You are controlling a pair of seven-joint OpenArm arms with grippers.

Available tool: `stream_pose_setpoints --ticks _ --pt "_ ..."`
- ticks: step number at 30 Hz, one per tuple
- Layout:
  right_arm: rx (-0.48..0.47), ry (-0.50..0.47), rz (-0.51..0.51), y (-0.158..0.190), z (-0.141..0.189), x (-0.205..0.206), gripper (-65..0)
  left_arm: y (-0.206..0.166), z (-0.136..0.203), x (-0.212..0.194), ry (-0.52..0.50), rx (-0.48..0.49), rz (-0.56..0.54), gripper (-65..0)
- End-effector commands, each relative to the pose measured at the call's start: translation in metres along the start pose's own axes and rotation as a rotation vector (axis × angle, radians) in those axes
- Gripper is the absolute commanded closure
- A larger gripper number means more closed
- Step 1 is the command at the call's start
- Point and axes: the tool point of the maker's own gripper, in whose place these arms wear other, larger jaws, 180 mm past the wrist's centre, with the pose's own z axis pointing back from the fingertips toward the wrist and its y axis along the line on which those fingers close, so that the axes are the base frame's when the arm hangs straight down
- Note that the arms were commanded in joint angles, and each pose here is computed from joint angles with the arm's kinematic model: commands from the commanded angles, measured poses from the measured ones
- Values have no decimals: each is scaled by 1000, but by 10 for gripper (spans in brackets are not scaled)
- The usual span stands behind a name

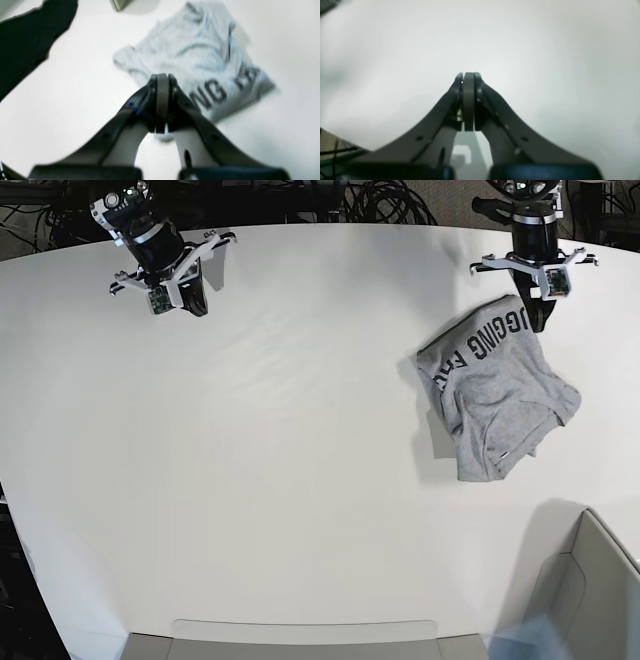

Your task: Fold the T-shirt properly

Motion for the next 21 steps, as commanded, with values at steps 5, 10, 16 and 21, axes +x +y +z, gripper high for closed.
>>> stream_pose_setpoints --ticks 5,10,16,21 --pt "-22 -2 -81 7 21 -16 0 -1 31 -17 38 -36 -100 0" --pt "-22 -41 -168 27 45 -31 0 -7 65 -37 51 -53 -265 0" --pt "-78 5 -262 33 63 -54 0 -4 96 -66 28 -104 -401 0" --pt "-129 52 -313 26 67 -91 0 7 116 -101 31 -152 -498 0"
